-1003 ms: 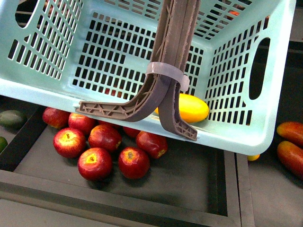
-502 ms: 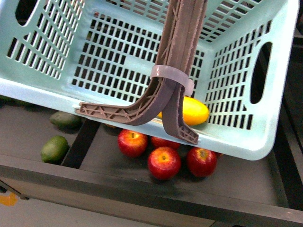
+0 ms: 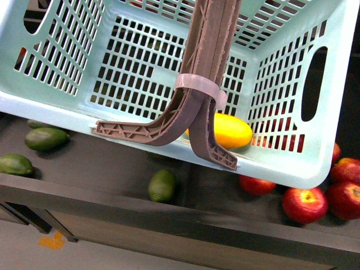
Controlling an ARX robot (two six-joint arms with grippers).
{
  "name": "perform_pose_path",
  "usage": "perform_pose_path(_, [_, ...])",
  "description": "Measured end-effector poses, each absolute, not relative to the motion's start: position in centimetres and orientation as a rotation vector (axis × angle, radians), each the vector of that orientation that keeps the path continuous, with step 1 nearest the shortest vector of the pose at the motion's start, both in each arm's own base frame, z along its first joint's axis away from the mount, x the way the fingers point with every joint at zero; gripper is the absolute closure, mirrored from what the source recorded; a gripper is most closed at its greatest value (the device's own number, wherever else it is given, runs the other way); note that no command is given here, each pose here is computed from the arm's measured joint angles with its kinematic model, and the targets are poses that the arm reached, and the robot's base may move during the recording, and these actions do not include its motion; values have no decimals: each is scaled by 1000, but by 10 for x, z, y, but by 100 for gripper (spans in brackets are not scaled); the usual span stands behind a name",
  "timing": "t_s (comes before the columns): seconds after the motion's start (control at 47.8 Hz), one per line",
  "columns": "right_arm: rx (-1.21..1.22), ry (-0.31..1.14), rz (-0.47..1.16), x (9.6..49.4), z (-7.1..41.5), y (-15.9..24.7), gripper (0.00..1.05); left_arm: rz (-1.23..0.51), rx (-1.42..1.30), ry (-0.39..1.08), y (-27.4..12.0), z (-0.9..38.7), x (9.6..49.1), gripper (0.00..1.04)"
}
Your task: Pick mango and avocado into basket
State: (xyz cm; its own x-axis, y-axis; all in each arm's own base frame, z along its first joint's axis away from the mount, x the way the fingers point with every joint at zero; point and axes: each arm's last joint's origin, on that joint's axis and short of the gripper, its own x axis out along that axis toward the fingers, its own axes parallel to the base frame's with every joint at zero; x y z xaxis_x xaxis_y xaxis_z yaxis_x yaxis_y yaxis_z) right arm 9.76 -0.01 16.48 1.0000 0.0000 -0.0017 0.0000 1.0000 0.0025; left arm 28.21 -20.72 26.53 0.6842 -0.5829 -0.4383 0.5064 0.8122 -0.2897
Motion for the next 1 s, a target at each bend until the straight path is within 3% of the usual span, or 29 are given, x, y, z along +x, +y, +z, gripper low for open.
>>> perform_pose_path(1.003, [1, 2, 4, 98, 165, 0, 8, -566, -154, 535, -201, 265, 287, 98])
